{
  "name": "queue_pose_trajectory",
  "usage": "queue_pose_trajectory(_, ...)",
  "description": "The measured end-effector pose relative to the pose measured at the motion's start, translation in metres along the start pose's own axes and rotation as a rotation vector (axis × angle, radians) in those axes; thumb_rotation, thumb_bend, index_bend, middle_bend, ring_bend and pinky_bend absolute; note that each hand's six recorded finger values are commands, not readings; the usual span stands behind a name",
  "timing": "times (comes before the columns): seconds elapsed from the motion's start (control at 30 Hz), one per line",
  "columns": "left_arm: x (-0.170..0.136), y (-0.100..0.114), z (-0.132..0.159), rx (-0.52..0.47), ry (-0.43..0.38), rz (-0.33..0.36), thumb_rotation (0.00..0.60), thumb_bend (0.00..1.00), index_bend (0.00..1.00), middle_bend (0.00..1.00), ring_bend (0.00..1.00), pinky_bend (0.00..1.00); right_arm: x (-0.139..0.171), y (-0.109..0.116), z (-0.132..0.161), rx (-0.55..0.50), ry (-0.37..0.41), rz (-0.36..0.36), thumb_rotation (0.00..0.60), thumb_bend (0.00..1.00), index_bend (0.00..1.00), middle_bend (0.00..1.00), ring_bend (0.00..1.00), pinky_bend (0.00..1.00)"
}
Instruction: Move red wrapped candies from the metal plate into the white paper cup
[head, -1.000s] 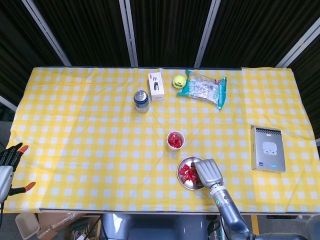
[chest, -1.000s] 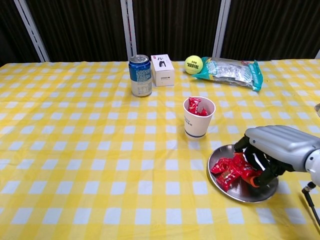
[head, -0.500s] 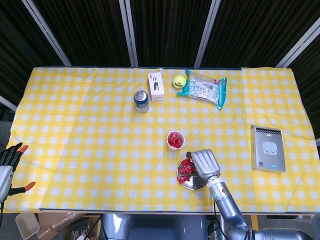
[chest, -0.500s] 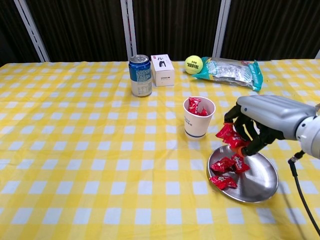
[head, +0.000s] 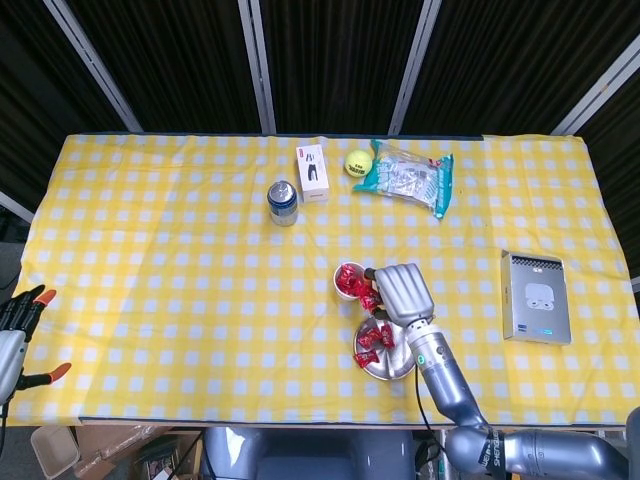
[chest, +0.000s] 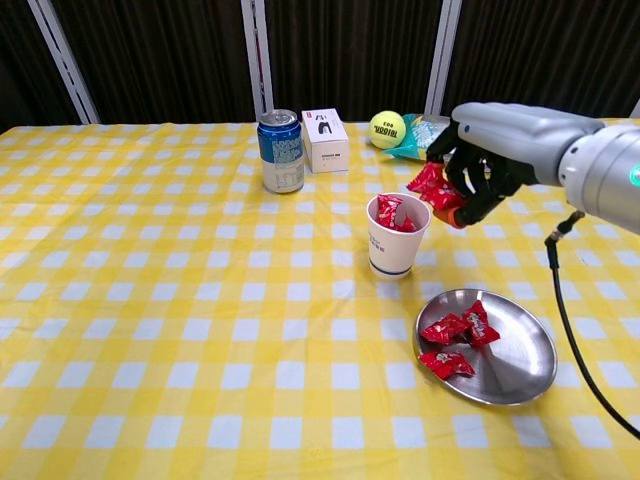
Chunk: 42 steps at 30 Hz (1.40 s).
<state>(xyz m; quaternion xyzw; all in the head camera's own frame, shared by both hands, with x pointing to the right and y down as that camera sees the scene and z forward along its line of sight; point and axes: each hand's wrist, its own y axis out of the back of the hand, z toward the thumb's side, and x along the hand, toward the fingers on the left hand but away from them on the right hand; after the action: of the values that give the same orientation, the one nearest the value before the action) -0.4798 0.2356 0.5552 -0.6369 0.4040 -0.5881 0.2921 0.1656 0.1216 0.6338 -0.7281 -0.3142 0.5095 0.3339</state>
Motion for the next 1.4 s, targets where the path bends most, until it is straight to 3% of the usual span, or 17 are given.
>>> queue_pose_trajectory(0.37, 0.002, -0.001, -0.001, -0.013, 0.008, -0.016, 0.6, 0.01, 0.0, 0.0, 0.0, 0.0, -0.039, 0.01, 0.009, 0.026, -0.014, -0.009, 0.6, 0.46, 0.65, 0.71, 0.66, 0.92)
queue_pose_trajectory(1.17, 0.002, -0.001, 0.0, -0.017, 0.006, -0.021, 0.6, 0.01, 0.0, 0.0, 0.0, 0.0, -0.04, 0.009, 0.01, 0.024, -0.015, -0.007, 0.6, 0.46, 0.63, 0.71, 0.66, 0.92)
queue_pose_trajectory(1.4, 0.001, -0.001, 0.0, -0.015, 0.005, -0.02, 0.6, 0.01, 0.0, 0.0, 0.0, 0.0, -0.015, -0.025, -0.024, 0.043, -0.053, 0.031, 0.6, 0.46, 0.63, 0.71, 0.66, 0.92)
